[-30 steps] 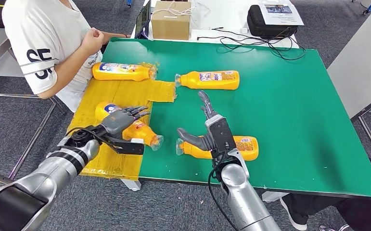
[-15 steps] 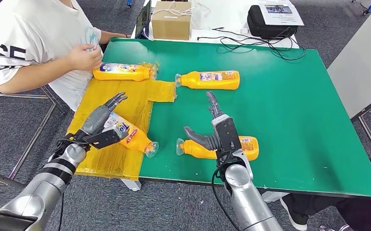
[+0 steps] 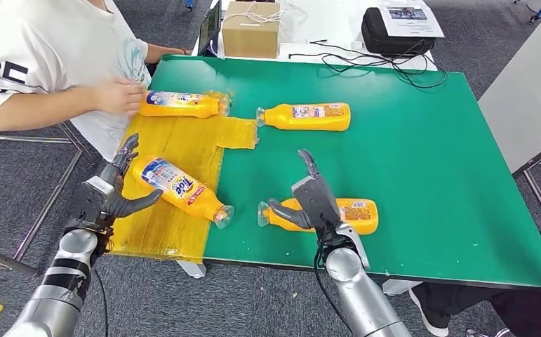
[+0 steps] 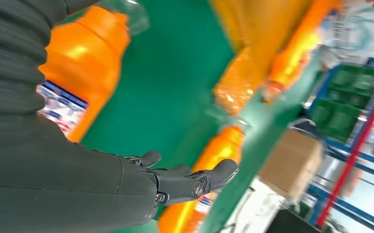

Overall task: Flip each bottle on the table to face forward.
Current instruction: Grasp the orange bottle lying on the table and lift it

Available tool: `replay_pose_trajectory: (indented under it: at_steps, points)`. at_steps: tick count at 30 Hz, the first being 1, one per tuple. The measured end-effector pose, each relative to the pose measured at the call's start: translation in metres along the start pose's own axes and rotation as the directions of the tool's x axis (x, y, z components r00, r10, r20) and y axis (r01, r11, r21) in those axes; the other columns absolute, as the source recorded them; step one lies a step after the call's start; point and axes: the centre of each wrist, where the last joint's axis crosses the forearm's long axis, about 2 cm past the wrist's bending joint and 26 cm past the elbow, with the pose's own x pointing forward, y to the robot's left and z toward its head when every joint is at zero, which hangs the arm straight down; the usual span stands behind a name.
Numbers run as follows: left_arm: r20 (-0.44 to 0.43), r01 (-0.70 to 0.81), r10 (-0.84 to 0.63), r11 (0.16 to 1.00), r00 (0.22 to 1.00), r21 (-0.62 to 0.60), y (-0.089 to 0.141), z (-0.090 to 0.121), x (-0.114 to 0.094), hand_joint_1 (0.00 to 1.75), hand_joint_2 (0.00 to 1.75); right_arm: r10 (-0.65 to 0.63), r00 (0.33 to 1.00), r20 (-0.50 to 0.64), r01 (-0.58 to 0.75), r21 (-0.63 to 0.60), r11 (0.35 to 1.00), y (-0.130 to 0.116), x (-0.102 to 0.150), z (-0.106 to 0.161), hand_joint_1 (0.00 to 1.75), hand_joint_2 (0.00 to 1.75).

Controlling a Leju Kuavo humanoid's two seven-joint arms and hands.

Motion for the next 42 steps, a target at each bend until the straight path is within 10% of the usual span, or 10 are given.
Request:
replay_pose_trajectory:
  at_steps: [16, 37, 41, 42]
  points:
    - [-0.054, -0.463, 0.468, 0.882, 0.882, 0.090, -0.092, 0.002, 0.032, 0.00, 1.75, 0.276, 0.930, -0.241, -0.273, 0.048, 0.961, -0.027, -0.053, 0.027, 0.00, 1.75]
    - [-0.020, -0.532, 0.533, 0.846, 0.846, 0.021, -0.101, -0.007, 0.038, 0.00, 1.75, 0.530, 0.791, -0.306, -0.415, 0.368, 0.832, -0.071, -0.072, -0.011, 0.01, 1.75]
    - [-0.006, -0.541, 0.541, 0.841, 0.841, -0.001, -0.099, -0.016, 0.038, 0.00, 1.75, 0.549, 0.781, -0.297, -0.370, 0.487, 0.791, -0.085, -0.071, -0.028, 1.71, 1.75]
    - [-0.005, -0.542, 0.542, 0.840, 0.840, -0.004, -0.099, -0.019, 0.038, 0.00, 1.75, 0.557, 0.776, -0.295, -0.363, 0.513, 0.778, -0.088, -0.071, -0.032, 1.73, 1.75]
